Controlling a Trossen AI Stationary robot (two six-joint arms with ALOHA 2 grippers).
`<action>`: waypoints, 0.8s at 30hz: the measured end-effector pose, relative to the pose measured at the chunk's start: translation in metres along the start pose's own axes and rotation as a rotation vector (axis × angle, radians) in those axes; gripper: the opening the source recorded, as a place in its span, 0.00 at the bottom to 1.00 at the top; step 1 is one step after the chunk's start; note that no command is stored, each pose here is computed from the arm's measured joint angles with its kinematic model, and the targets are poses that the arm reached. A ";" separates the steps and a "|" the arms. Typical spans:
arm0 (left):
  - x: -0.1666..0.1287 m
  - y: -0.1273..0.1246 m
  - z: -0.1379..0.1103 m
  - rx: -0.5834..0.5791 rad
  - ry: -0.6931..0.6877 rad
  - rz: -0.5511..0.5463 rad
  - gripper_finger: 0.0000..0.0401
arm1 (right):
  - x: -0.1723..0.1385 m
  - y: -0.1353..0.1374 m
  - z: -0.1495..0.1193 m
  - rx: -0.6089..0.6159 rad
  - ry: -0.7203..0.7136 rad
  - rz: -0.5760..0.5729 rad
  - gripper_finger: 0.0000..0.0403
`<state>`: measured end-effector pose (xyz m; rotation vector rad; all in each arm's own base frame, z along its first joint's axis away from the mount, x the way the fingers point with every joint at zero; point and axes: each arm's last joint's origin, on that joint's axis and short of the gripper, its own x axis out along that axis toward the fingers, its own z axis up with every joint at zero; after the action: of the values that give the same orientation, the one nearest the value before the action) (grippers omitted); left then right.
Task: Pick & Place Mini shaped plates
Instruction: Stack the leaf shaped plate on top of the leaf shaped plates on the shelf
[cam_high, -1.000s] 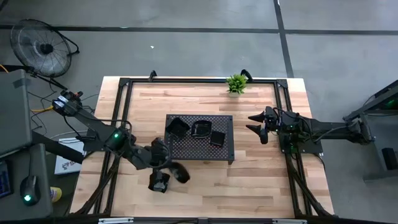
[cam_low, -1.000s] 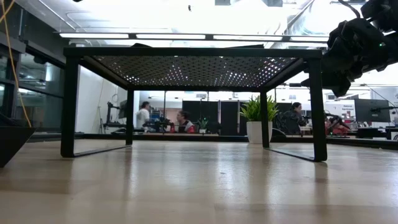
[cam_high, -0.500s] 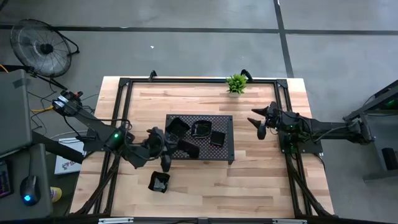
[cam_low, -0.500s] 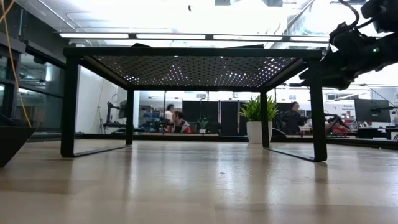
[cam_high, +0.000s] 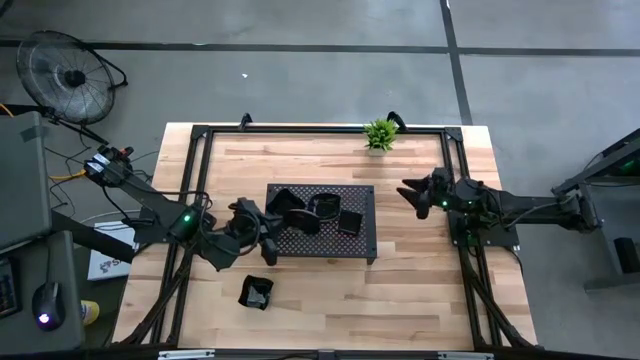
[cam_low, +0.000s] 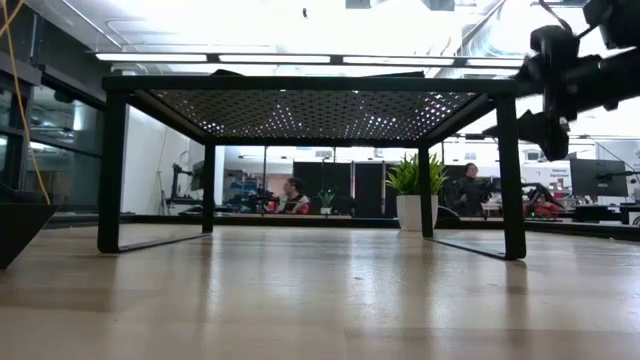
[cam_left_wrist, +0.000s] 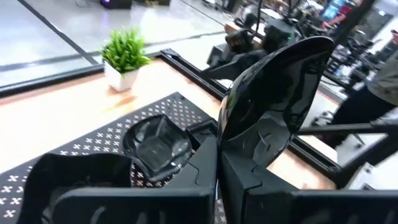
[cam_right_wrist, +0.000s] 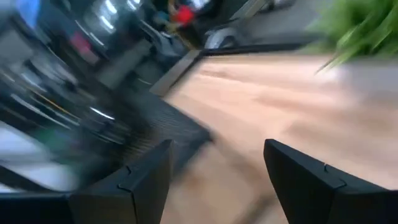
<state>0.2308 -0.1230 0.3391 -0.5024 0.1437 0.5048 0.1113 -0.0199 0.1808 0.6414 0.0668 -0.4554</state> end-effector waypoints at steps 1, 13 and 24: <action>0.000 0.000 0.000 0.000 -0.010 0.010 0.00 | 0.000 0.002 0.001 0.118 0.003 0.043 0.61; 0.016 0.004 0.007 -0.017 -0.096 0.088 0.00 | -0.012 0.044 0.034 0.113 -0.280 0.479 0.61; 0.041 0.000 0.022 0.062 -0.125 0.008 0.00 | 0.011 0.122 0.054 -0.176 -0.127 0.176 0.61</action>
<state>0.2668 -0.0947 0.3484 -0.4088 0.0415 0.5368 0.1696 0.0297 0.2908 0.4398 -0.0689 -0.3149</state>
